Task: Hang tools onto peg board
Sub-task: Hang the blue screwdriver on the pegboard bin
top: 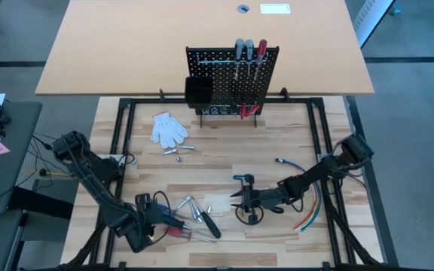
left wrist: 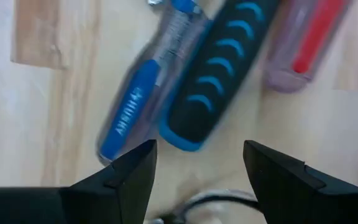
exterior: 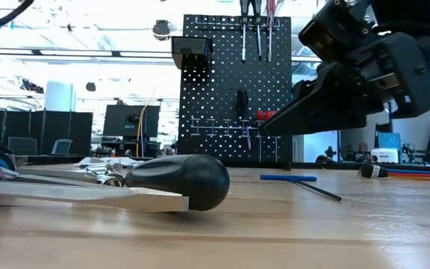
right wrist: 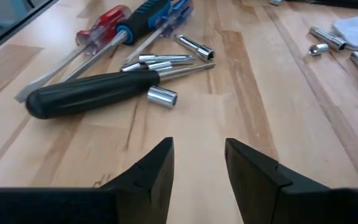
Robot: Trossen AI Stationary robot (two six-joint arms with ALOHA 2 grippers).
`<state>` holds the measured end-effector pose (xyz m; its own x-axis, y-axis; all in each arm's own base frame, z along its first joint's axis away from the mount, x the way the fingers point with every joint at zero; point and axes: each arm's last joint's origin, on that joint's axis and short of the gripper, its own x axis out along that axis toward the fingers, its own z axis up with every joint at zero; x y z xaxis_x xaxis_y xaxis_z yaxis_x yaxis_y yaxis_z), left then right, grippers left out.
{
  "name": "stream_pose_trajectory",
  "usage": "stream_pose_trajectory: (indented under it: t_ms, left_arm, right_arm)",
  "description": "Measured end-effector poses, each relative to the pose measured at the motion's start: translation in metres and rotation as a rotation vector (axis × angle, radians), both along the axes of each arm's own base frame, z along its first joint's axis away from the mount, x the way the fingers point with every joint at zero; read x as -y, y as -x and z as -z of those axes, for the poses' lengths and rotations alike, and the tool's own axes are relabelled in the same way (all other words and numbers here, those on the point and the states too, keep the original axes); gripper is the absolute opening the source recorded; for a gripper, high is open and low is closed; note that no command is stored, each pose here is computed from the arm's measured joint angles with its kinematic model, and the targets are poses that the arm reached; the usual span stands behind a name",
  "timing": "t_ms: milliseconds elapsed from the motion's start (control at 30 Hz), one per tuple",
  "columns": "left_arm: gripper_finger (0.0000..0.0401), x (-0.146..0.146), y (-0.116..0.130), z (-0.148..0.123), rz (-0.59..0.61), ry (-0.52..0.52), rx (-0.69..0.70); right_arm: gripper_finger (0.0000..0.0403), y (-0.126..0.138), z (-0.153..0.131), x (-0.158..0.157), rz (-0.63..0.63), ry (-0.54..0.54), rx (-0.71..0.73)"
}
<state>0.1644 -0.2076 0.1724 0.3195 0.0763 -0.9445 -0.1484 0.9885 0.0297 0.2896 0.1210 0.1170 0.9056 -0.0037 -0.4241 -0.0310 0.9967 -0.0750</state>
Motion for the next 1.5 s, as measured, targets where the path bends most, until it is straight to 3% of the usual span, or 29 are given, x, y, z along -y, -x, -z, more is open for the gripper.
stream_pose_trajectory:
  t_ms: [133,300,533,767,867,1300,1500]
  left_arm:
    - [0.0235,-0.005,-0.003,0.008,0.064,-0.032,0.033]
    - [0.0235,-0.007,-0.015,0.018,0.189,0.001,0.113]
    - [0.0233,-0.018,-0.025,0.027,0.228,0.058,0.099]
    - [0.0178,-0.018,-0.025,0.026,0.228,0.068,0.07]
    - [0.0144,-0.015,-0.027,0.017,0.209,0.077,0.053]
    - [0.0142,0.002,-0.045,-0.064,0.2,0.032,0.038]
    - [0.0142,-0.003,-0.049,-0.08,0.099,0.061,0.009]
  right_arm:
    - [0.0152,0.0,0.0,0.001,0.005,0.002,-0.002]
    - [0.0152,0.001,0.0,-0.001,0.0,0.003,-0.004]
    - [0.0152,0.001,0.0,-0.001,-0.001,0.001,-0.004]
    - [0.0152,0.001,0.0,-0.001,-0.001,0.001,-0.004]
    - [0.0152,0.001,0.0,-0.001,-0.001,0.001,-0.004]
    - [0.0152,0.001,-0.002,-0.004,-0.011,-0.01,0.018]
    - [0.0152,-0.021,-0.027,-0.016,-0.09,-0.084,0.092]
